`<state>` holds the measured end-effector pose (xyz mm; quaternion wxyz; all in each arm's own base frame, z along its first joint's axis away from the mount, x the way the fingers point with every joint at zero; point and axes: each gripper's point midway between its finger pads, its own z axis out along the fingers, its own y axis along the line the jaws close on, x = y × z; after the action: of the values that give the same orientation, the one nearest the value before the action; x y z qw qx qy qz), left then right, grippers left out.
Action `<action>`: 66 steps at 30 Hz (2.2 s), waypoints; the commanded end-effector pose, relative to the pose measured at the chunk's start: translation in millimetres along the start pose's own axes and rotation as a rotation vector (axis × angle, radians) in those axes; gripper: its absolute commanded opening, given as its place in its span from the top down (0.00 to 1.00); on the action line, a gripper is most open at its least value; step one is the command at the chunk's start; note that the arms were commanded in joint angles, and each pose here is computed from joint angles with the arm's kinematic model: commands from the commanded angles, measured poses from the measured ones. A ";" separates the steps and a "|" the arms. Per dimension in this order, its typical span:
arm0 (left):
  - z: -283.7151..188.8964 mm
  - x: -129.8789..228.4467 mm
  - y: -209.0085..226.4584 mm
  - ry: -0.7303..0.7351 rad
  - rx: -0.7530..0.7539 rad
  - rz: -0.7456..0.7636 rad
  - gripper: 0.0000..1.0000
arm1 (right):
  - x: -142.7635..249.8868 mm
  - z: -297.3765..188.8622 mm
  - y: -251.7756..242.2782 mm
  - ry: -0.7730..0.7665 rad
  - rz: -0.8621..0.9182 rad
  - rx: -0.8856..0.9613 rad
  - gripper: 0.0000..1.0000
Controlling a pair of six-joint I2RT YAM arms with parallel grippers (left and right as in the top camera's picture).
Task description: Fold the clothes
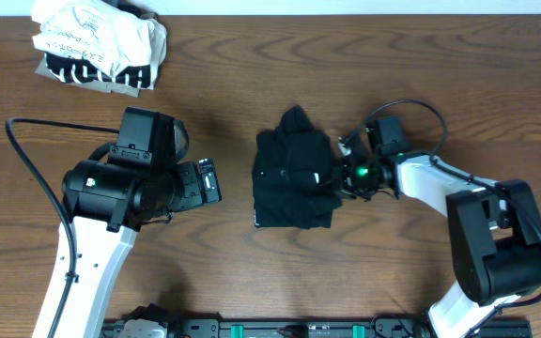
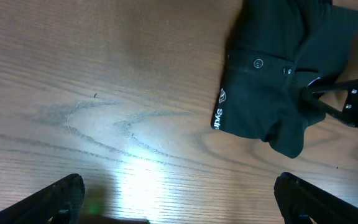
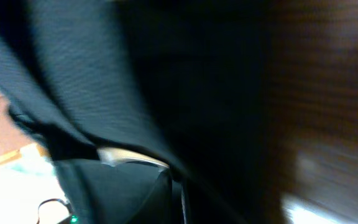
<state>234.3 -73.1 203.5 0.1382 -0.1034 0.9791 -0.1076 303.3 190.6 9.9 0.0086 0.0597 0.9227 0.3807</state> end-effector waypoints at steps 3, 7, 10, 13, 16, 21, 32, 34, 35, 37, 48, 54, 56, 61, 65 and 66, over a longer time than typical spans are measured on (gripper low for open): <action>-2.4 -3.8 2.2 -0.013 -0.014 -0.001 0.02 | -15.3 -20.6 5.8 -0.038 -0.044 -0.062 0.97; -2.4 -3.7 2.2 -0.013 -0.014 -0.001 0.01 | -20.6 -48.7 45.8 -0.067 -0.103 -0.186 0.98; -2.4 -3.8 2.2 -0.013 -0.014 -0.001 0.02 | -18.6 -74.9 87.4 -0.086 -0.170 -0.303 0.97; -2.4 -4.3 1.9 -0.015 -0.013 -0.001 0.02 | -13.3 -94.1 119.0 -0.121 -0.240 -0.358 0.93; -2.2 -5.6 1.3 -0.019 -0.010 0.000 0.02 | -0.8 -90.0 135.2 -0.116 -0.304 -0.349 0.90; -2.2 -6.9 0.6 -0.025 -0.007 0.000 0.02 | 31.1 -45.5 131.7 -0.014 -0.338 -0.237 0.89; -2.2 -4.7 1.7 -0.016 -0.012 -0.001 0.02 | 61.1 39.1 64.9 0.175 -0.191 0.014 0.96; -2.2 -4.5 1.8 -0.015 -0.012 0.000 0.02 | 61.3 43.6 36.7 0.190 -0.128 0.108 0.99; -2.2 -4.5 1.9 -0.015 -0.013 0.000 0.02 | 61.5 43.6 25.9 0.195 -0.106 0.146 0.99; -2.2 -4.5 1.9 -0.015 -0.013 0.000 0.02 | 61.1 39.7 10.1 0.200 -0.090 0.199 0.99; -2.1 -4.5 1.9 -0.015 -0.013 0.000 0.02 | 49.8 -1.3 15.3 0.165 -0.128 0.145 0.99; -1.7 -4.3 2.2 -0.014 -0.014 0.000 0.02 | 33.7 -38.0 68.4 0.045 -0.274 -0.035 0.94; -1.2 -4.0 2.4 -0.013 -0.014 0.000 0.02 | 19.3 -53.5 89.0 -0.045 -0.320 -0.087 0.90; 0.1 -3.6 2.7 -0.011 -0.015 -0.001 0.02 | -15.5 -79.3 141.1 -0.237 -0.440 -0.243 0.87; 0.1 -4.5 2.2 -0.014 -0.013 -0.001 0.02 | -38.3 -79.9 156.4 -0.311 -0.441 -0.306 0.85; 0.1 -4.7 2.1 -0.015 -0.013 0.000 0.02 | -44.4 -77.8 159.1 -0.328 -0.449 -0.321 0.85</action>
<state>236.8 -73.6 204.4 0.1434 -0.1030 0.9782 -0.1092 353.0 239.9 182.8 0.2727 -0.1184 0.8278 0.4757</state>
